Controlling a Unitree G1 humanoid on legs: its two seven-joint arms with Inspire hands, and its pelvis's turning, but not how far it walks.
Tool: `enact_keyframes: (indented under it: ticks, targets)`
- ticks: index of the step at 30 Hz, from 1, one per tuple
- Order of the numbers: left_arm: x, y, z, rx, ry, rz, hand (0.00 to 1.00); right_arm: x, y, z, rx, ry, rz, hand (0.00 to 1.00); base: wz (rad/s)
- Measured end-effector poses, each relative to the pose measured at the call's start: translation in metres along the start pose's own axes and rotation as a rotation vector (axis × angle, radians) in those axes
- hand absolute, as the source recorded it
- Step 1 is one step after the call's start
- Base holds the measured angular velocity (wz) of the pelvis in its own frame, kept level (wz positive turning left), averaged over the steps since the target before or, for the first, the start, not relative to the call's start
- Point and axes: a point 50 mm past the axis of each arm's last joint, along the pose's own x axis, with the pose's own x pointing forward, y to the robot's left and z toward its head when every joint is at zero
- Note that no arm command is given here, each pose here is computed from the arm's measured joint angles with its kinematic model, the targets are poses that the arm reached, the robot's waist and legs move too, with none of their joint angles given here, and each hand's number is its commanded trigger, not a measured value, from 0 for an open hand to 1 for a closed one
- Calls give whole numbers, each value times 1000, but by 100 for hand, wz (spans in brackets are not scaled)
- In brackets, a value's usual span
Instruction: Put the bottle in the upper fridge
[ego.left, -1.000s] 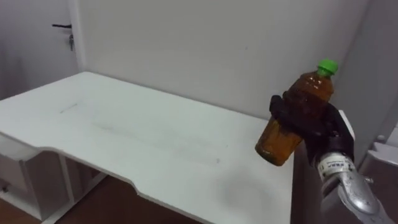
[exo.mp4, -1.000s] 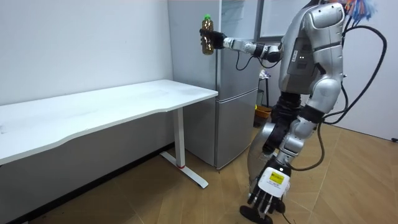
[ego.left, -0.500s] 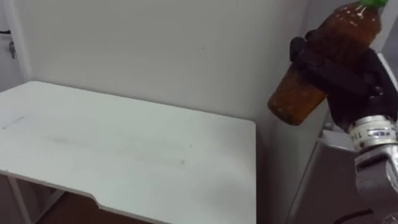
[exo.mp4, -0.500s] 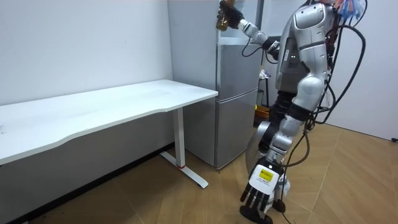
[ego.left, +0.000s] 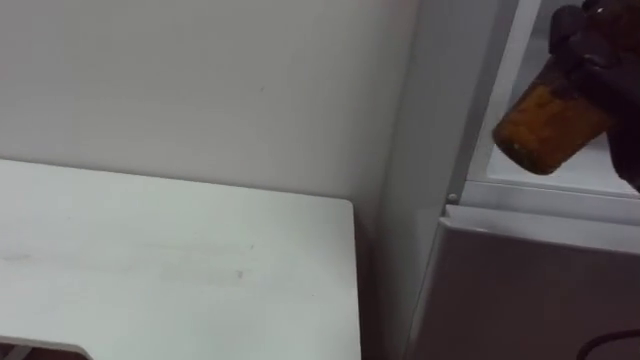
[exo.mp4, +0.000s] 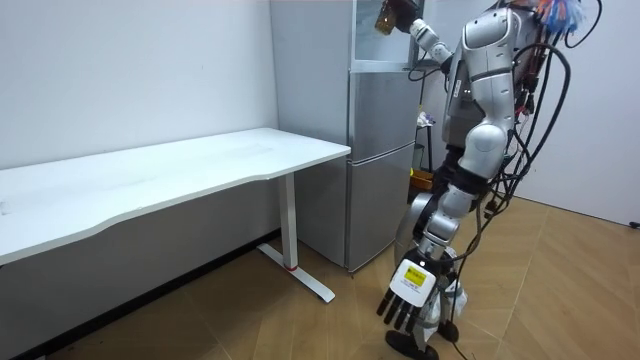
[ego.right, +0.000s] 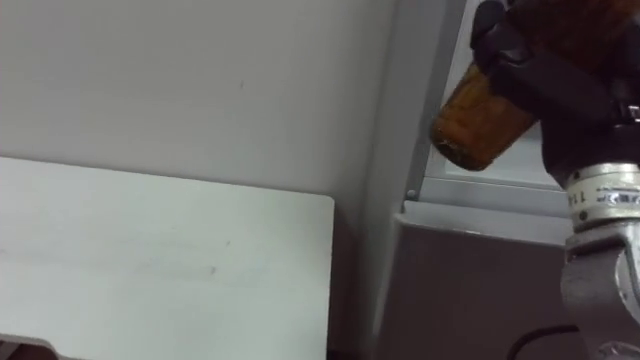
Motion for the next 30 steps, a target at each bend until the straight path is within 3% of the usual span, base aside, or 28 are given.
enact_keyframes:
  ticks: [21, 30]
  targets:
    - [0, 1, 3, 46, -17, 21, 0, 8, -32, -14, -97, 76, -186, 100, -2]
    - [0, 2, -1, 48, 10, 22, 0, 12, -73, -45, -160, 209, -474, 100, 3]
